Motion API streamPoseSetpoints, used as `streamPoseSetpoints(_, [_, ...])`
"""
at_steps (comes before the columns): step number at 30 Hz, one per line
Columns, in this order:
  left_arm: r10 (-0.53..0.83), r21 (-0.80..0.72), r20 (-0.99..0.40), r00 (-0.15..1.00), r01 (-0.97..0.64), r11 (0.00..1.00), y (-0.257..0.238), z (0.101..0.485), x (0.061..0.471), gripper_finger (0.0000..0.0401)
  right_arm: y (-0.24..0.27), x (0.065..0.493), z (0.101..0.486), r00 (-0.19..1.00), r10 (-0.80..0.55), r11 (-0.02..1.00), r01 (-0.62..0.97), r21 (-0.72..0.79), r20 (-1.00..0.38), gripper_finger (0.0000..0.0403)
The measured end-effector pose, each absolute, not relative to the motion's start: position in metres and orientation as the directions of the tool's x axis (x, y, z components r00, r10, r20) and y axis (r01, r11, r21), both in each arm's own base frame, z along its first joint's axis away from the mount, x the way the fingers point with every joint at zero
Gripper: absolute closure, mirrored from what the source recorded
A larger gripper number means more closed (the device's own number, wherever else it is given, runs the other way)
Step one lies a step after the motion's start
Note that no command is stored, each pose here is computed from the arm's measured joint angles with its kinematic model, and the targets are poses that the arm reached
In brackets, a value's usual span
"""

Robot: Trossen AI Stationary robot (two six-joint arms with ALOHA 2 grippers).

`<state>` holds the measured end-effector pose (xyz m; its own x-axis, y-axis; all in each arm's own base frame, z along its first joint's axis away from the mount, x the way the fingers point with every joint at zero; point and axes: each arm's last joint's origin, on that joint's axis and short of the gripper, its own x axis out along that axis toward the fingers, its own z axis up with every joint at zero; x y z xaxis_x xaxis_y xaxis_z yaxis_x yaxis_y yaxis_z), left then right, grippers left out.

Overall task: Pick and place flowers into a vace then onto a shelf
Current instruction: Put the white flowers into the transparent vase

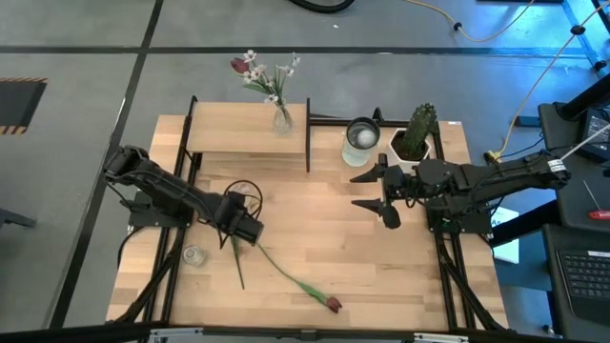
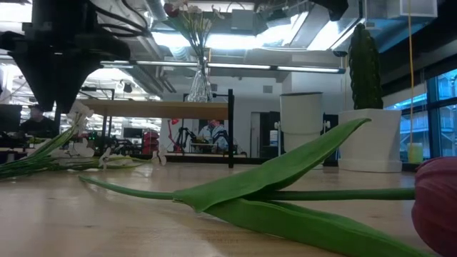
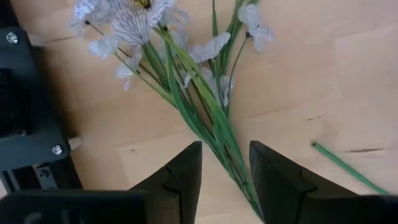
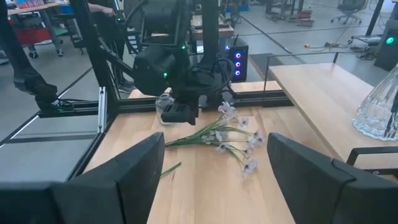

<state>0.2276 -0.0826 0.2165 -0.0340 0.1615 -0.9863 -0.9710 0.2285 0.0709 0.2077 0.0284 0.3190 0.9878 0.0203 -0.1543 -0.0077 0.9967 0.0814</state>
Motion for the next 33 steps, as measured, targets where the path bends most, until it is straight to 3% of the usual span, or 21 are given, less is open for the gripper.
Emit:
streamPoseSetpoints(9, [0.134,0.071,-0.990,-0.046,-0.979,0.190,-0.085,0.216,0.227,0.0268,0.028,0.208,0.319,0.988,0.020,0.997,-0.008,0.081,-0.155,0.0116])
streamPoseSetpoints(22, [0.126,0.080,-0.991,-0.052,-0.970,0.230,-0.094,0.216,0.222,0.0195,0.028,0.208,0.319,0.988,0.020,0.995,-0.004,0.104,-0.155,0.0116])
streamPoseSetpoints(33, [0.104,0.051,-0.994,-0.032,-0.981,0.187,-0.096,0.216,0.224,0.0197,0.028,0.208,0.319,0.988,0.020,0.995,-0.004,0.104,-0.155,0.0116])
